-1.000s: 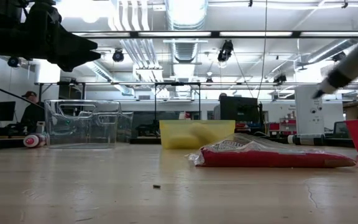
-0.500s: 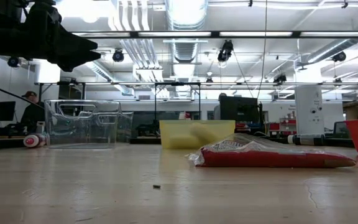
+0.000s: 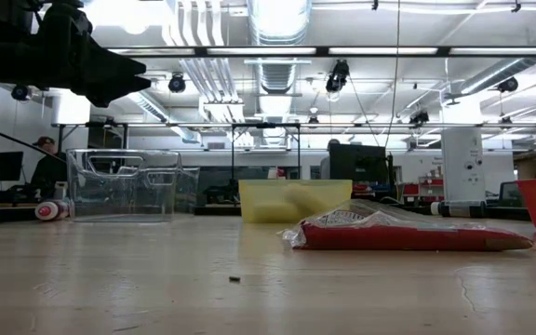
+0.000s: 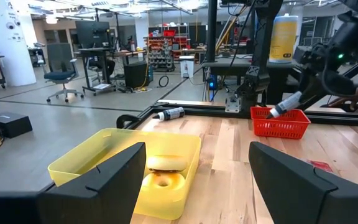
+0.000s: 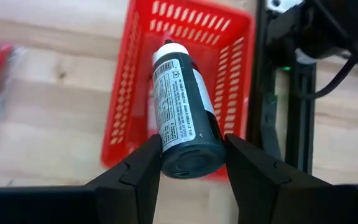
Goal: Pick & Place Food Item
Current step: Put the left black food coloring bottle into the red bin
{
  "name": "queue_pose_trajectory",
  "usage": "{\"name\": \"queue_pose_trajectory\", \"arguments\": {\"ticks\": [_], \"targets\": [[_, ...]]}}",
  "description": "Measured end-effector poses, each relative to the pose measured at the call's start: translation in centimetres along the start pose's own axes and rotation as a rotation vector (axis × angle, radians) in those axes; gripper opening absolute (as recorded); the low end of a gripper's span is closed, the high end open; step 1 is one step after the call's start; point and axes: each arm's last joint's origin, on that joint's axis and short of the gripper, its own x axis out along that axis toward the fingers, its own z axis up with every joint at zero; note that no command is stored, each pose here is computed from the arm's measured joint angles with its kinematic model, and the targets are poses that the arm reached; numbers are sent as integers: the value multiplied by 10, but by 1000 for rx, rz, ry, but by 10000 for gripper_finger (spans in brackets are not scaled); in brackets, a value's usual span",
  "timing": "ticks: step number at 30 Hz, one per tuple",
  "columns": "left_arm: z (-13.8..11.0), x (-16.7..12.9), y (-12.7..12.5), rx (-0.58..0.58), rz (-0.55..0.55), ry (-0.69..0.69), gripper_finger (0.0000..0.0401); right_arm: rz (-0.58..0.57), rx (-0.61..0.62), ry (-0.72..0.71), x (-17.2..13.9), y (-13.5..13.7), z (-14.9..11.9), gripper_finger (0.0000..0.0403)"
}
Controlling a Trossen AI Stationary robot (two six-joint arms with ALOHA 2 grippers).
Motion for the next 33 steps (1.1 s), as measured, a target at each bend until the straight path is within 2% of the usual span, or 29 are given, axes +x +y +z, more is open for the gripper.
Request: {"name": "queue_pose_trajectory", "arguments": {"ticks": [14,29,33], "targets": [[0,0,0,0,0,0,291,-71,1,-69,25,-4,2,157],[0,0,0,0,0,0,289,-38,-3,-25,21,0,0,158],[0,0,0,0,0,0,291,-21,-1,-15,19,1,-1,169]]}}
